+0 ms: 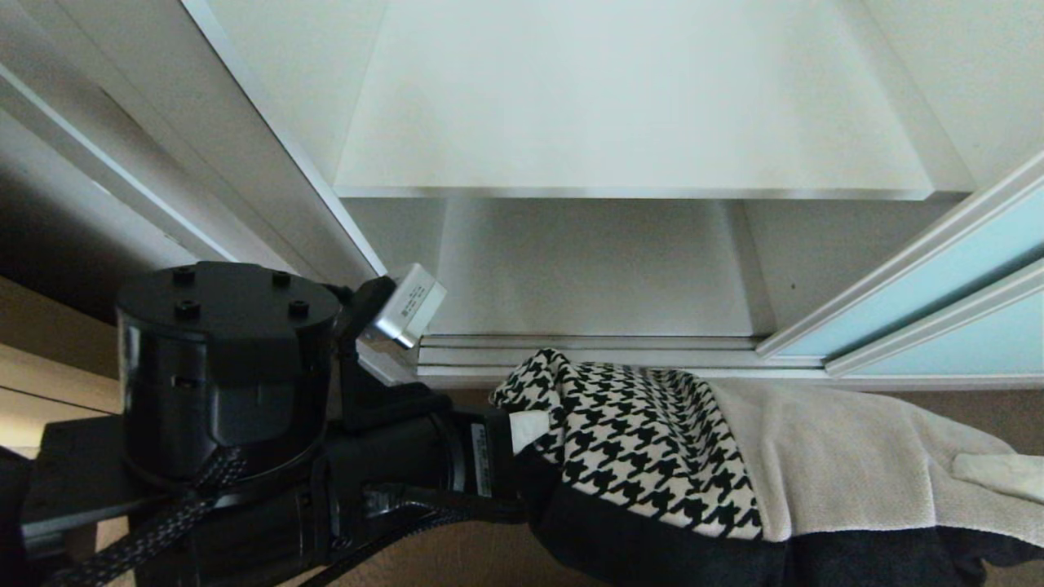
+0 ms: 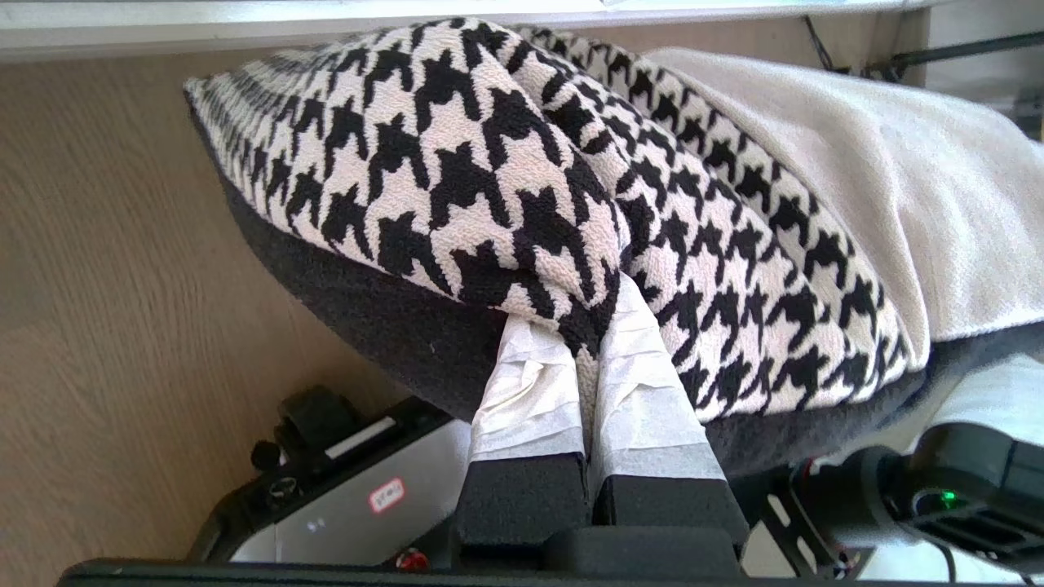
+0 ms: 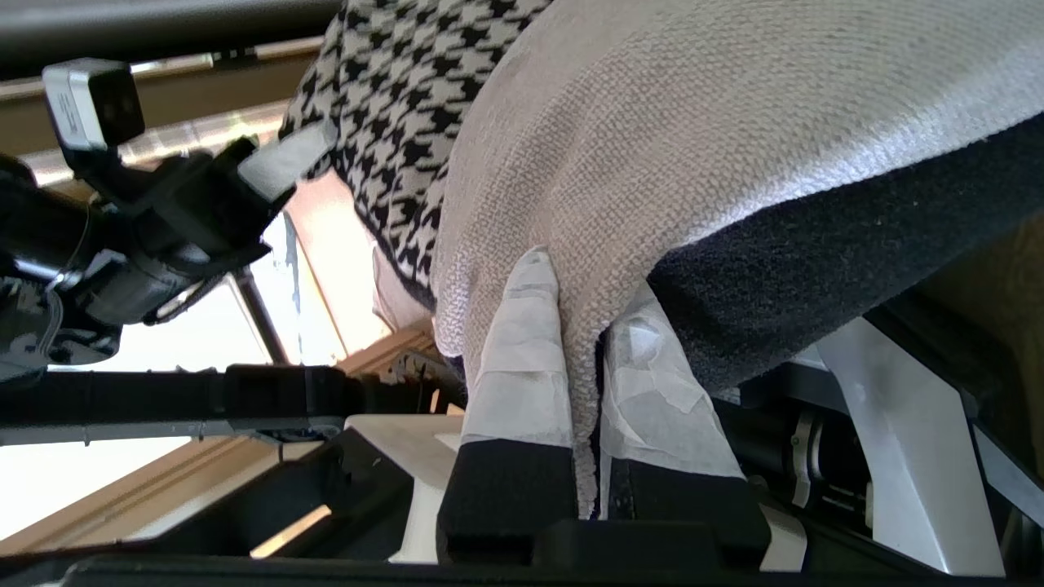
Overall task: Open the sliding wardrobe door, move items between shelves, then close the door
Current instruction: Place the pillow on the higher shelf
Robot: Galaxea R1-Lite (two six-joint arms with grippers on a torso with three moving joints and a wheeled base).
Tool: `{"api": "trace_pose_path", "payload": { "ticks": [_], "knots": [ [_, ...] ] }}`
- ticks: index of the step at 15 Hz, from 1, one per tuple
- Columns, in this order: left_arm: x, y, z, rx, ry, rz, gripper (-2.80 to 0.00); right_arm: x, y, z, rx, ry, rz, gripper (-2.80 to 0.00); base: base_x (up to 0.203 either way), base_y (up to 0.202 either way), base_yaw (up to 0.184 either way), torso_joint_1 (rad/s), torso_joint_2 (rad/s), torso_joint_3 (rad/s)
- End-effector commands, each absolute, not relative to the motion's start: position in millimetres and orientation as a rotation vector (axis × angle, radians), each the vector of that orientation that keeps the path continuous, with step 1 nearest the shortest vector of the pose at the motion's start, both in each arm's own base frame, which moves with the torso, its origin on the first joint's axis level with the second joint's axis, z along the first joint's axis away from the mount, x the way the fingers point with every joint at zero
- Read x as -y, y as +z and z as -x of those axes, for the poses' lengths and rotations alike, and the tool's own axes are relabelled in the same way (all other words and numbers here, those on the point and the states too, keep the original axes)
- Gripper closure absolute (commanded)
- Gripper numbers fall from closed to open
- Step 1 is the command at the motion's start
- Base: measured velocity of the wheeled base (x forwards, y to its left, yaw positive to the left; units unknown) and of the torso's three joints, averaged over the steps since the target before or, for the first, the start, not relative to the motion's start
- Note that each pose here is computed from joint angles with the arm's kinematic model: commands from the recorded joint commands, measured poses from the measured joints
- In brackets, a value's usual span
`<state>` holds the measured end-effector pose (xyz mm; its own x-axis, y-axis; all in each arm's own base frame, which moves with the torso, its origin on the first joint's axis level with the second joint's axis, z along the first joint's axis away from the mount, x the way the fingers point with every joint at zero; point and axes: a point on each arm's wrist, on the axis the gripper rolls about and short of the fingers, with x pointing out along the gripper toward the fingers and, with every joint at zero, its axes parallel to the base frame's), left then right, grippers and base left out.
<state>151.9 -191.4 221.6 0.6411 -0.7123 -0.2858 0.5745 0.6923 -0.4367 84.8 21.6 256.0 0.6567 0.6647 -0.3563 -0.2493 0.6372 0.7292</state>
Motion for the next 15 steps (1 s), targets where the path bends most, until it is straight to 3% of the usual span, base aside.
{"api": "trace_pose_path", "payload": {
  "ticks": [1, 7, 15],
  "knots": [
    [193.1, 219.5, -152.1, -0.462, -0.751, 0.324, 0.00, -22.8, 257.4, -84.7, -0.666, 0.583, -0.694, 0.00, -0.070, 0.000, 0.006, 0.007, 0.00, 0.002],
    [189.3, 219.6, -149.2, -0.452, -0.750, 0.330, 0.00, -22.7, 254.9, -84.0, -0.683, 0.574, -0.717, 0.00, -0.173, 0.000, 0.001, 0.002, 0.00, 0.005],
    [184.2, 224.8, -145.7, -0.412, -0.715, 0.341, 0.00, -22.6, 259.2, -71.1, -0.656, 0.597, -0.742, 0.00, 0.000, 0.000, 0.000, 0.000, 0.00, 0.000]
  ]
}}
